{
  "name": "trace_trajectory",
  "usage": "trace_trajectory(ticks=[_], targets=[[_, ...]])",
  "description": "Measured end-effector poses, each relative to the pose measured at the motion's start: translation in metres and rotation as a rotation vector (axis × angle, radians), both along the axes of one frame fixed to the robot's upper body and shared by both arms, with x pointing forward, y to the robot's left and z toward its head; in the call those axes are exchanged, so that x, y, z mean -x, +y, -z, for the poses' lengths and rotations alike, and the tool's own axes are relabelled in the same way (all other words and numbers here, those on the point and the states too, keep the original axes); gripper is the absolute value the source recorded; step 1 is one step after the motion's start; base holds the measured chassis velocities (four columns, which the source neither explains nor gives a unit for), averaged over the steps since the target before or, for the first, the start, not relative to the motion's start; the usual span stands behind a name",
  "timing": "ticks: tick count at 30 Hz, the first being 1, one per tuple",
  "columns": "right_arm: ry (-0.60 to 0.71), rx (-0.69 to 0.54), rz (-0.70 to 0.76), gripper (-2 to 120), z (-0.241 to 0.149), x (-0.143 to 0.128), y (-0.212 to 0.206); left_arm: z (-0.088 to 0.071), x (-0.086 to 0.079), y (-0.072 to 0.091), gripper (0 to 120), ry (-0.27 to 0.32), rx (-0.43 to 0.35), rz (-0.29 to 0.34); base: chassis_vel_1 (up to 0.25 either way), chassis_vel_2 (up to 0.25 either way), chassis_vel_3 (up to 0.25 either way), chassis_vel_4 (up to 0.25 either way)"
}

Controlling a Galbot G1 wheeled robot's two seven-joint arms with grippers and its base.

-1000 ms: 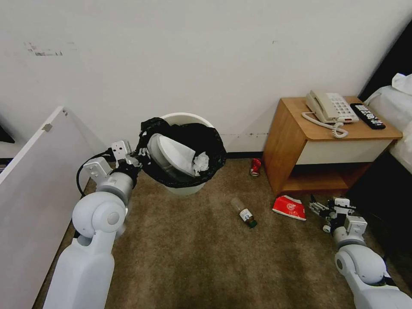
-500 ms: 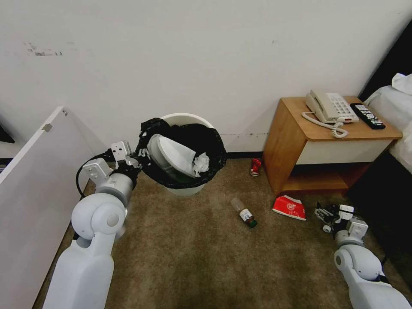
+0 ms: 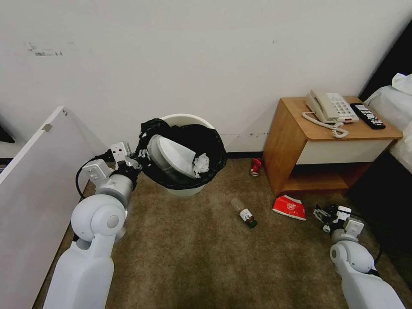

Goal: Pick up the trash bin, then pick up the garbage from the floor and place it into the trash bin.

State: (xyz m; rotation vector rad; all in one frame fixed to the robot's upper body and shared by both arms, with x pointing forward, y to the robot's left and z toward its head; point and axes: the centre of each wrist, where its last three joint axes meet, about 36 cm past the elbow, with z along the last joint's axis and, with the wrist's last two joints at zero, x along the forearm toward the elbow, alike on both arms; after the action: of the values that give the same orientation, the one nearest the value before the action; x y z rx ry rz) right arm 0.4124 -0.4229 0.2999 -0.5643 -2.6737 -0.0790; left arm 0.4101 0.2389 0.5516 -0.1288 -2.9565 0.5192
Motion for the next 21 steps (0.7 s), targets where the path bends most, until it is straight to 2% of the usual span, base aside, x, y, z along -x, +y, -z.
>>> trace_trajectory(ticks=[13,21], targets=[[0.062,-0.051,0.067,100,0.030,-0.018,-0.026,-0.001,0.001,0.000,4,-0.001,-0.002,0.000,0.000,0.000,0.000,0.000],[0.080,-0.064,0.086,100,0.044,-0.018,-0.034,-0.001,0.002,0.000,4,-0.001,-0.004,0.000,0.000,0.000,0.000,0.000]])
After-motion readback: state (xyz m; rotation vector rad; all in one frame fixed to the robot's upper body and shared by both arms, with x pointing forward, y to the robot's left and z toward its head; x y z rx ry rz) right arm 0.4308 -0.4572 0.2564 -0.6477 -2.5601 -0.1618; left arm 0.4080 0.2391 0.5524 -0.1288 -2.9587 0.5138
